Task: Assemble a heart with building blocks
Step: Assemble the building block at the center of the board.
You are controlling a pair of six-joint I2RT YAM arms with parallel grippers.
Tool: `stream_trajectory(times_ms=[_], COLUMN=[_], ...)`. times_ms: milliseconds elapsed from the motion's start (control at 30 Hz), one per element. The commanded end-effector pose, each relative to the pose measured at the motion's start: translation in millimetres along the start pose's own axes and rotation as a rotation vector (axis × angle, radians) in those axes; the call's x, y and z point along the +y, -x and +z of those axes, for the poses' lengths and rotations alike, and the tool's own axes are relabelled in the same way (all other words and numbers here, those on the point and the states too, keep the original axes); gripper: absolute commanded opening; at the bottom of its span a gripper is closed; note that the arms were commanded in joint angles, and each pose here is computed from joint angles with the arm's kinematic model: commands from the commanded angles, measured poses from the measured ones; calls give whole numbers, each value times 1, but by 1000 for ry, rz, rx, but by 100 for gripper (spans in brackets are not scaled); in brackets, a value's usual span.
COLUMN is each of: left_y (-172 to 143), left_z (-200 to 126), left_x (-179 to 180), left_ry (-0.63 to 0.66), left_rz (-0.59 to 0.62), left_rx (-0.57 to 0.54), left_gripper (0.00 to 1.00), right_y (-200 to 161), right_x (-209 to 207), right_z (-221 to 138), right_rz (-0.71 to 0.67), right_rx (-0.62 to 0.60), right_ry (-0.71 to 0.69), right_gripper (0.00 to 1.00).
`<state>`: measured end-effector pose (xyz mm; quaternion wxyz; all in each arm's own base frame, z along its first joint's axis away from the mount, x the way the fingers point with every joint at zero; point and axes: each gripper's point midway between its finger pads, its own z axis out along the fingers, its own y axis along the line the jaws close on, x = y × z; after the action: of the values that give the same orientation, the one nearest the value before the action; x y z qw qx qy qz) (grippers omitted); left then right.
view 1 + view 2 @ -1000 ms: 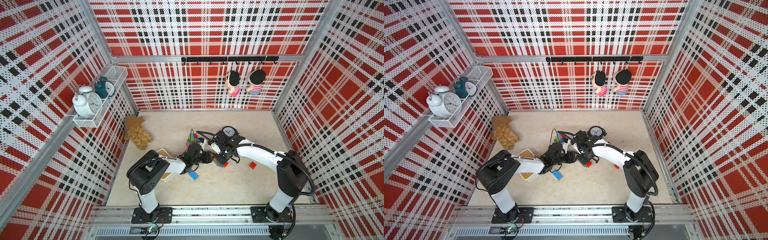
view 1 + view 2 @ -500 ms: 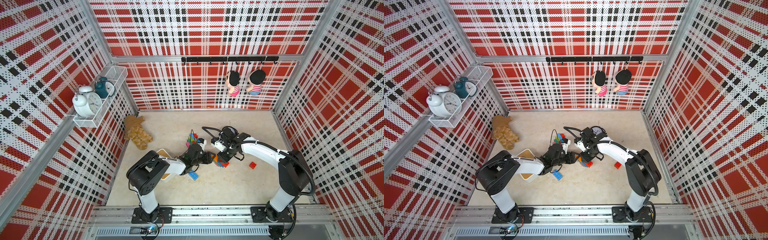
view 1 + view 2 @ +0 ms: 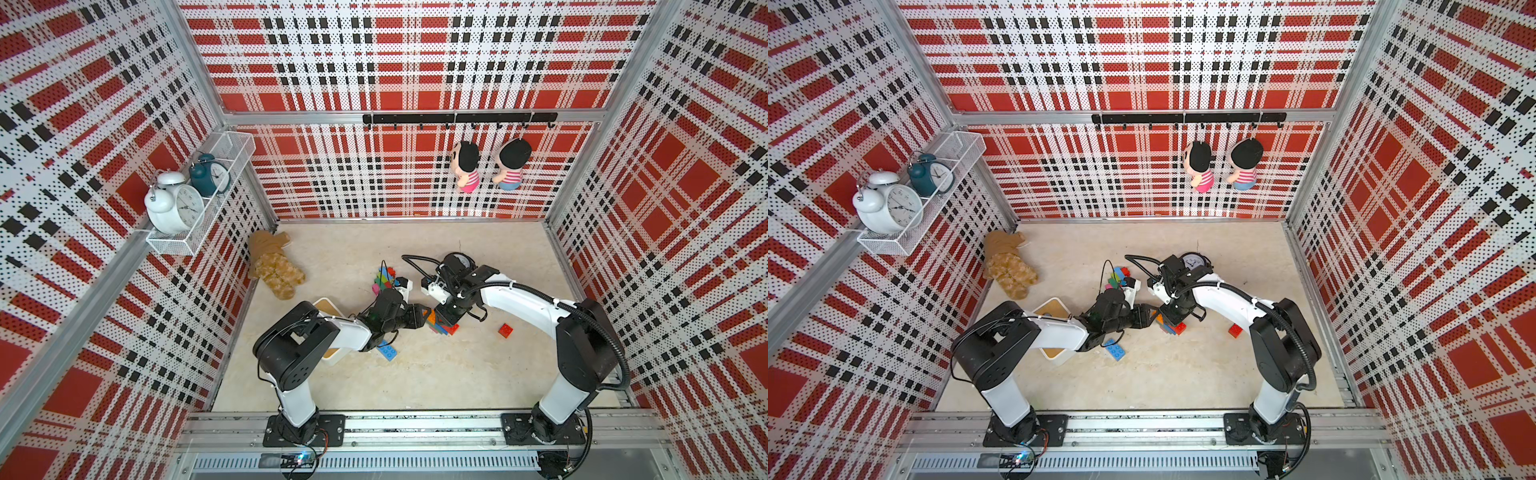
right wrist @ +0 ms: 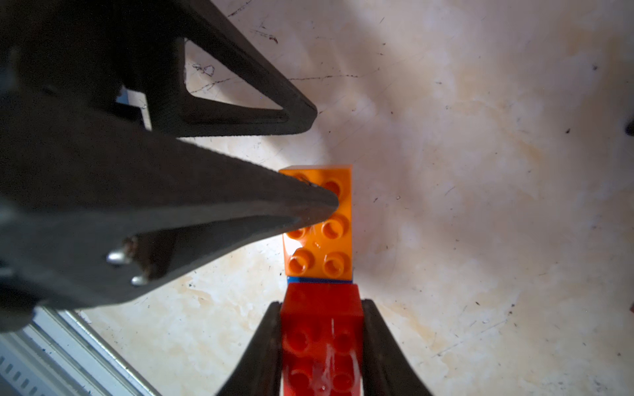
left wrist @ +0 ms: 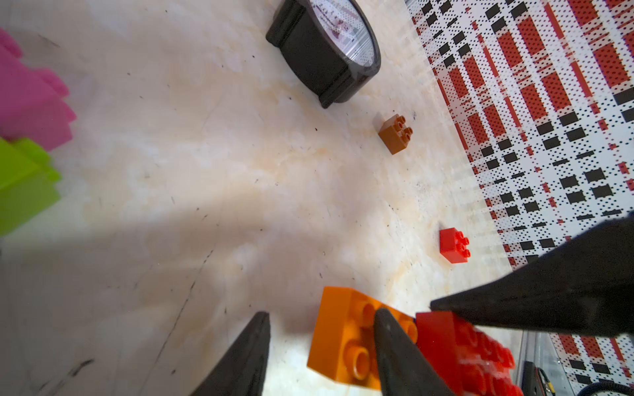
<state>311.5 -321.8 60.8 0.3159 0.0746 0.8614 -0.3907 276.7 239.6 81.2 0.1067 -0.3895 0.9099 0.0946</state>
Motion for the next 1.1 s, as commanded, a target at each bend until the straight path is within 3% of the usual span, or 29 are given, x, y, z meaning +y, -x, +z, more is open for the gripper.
stream_trajectory(times_ms=[0,867,1067], left_y=[-31,-27,-27], left_z=[2,2,3], left_x=[11,14,14], left_ry=[32,34,33], left_rz=[-2,-4,-4], left_rx=[100,95,96], left_gripper=[52,51,51], right_y=[-60,-84,-79], right_x=[-4,12,23], right_z=[31,46,44], right_rz=[-10,37,152], right_rx=[255,282,201], right_ry=[-60,-110,-37], right_gripper=[0,0,0])
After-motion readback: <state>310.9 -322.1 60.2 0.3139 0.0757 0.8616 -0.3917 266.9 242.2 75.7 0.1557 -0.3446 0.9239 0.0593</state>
